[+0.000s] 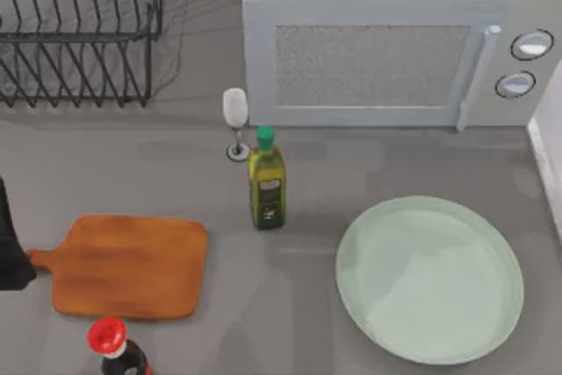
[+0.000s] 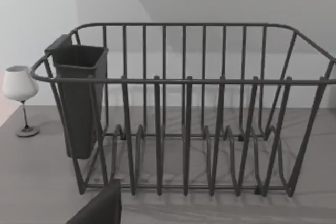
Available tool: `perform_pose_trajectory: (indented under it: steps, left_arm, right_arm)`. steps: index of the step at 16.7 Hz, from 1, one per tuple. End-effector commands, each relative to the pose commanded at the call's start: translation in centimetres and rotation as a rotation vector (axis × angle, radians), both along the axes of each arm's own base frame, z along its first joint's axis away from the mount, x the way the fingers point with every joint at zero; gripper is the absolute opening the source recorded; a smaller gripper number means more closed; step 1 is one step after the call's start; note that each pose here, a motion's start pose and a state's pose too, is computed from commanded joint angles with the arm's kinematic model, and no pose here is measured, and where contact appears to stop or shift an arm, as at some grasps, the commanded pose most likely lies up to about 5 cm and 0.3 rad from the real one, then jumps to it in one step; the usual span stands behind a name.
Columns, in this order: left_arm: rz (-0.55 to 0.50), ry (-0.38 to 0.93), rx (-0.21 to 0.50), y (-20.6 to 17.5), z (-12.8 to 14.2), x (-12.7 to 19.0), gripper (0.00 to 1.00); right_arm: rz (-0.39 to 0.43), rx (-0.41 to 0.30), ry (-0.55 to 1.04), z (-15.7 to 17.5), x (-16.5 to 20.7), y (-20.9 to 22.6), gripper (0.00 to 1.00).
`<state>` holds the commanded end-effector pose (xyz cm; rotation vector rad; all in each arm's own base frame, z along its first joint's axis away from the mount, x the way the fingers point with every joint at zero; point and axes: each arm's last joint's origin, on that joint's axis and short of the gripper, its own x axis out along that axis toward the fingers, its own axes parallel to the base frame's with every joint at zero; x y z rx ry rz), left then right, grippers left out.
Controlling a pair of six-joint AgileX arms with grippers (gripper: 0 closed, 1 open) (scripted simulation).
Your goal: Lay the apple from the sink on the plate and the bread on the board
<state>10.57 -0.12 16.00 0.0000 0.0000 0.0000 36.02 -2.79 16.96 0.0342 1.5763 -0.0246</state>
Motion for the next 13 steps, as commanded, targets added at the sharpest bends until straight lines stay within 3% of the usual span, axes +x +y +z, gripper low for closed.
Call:
perform_pose_trajectory:
  steps: [6,13]
  left_arm:
    - [0.0,0.0,0.0,0.0,0.0,0.0,1.0]
    - [0.0,0.0,0.0,0.0,0.0,0.0,1.0]
  right_arm:
    - [-0.008,-0.022,0.097,1.6,-3.3,8.6,0.0]
    - [0.013,-0.028,0.04,4.6,-7.2,17.8,0.0]
